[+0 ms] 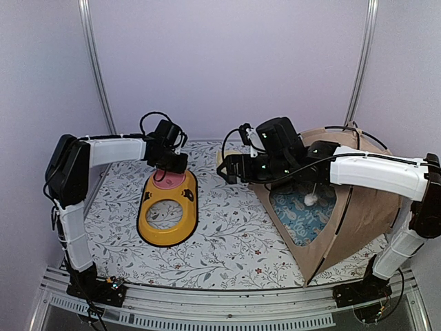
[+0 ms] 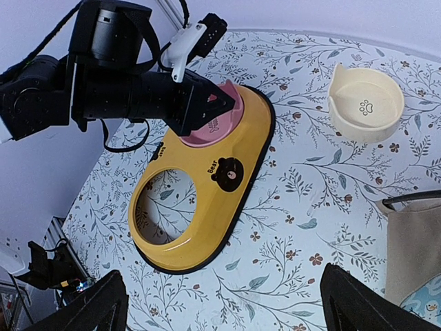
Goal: Set up the pet tent
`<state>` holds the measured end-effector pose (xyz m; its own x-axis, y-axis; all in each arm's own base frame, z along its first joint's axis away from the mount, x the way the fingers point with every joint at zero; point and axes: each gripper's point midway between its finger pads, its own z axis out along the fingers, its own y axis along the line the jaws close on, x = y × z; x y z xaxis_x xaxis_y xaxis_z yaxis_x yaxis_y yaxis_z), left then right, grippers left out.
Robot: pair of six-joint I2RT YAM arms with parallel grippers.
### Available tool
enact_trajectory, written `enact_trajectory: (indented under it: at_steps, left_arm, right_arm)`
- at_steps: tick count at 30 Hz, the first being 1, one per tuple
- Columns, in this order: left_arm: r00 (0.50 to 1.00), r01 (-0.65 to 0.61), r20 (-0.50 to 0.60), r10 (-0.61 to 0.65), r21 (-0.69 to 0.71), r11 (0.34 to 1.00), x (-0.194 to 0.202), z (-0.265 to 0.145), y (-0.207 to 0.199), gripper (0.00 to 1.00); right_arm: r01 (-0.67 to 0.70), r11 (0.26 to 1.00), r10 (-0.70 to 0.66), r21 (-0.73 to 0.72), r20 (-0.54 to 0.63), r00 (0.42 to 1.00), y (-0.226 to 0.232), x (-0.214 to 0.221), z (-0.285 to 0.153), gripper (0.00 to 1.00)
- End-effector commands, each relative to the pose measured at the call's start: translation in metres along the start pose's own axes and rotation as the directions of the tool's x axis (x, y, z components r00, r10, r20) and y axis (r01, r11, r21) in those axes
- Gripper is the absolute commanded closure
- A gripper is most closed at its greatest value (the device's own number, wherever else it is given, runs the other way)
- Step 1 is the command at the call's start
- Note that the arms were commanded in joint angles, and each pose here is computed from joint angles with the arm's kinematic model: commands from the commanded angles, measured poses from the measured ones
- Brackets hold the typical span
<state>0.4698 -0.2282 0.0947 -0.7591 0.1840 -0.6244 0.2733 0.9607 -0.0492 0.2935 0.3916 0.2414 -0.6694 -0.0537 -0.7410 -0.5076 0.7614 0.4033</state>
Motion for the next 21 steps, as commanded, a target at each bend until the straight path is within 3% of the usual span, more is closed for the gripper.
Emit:
enact_trajectory:
  at_steps: [1, 8, 15, 21]
  left_arm:
    - [0.999, -0.002, 0.04, 0.001, 0.027, 1.0, -0.017, -0.008, -0.004, 0.76]
    - [0.993, -0.047, 0.108, 0.041, 0.049, 0.998, -0.044, -0.023, -0.035, 0.59]
    - [0.991, -0.061, 0.123, 0.055, 0.043, 0.997, -0.054, -0.003, -0.071, 0.37]
    - [0.989, 0.0, 0.146, -0.005, 0.033, 0.999, -0.067, 0.022, -0.09, 0.31]
  right_arm:
    - [0.002, 1.0, -0.002, -0.016, -0.016, 1.0, 0.005, 0.003, 0.002, 0.01]
    - [0.018, 1.0, -0.018, -0.016, -0.005, 1.0, 0.01, -0.004, -0.006, 0.01]
    - [0.06, 0.997, -0.057, -0.045, 0.061, 0.996, 0.03, -0.027, -0.04, 0.01]
    - [0.101, 0.991, -0.088, -0.091, 0.135, 0.987, 0.05, -0.047, -0.074, 0.01]
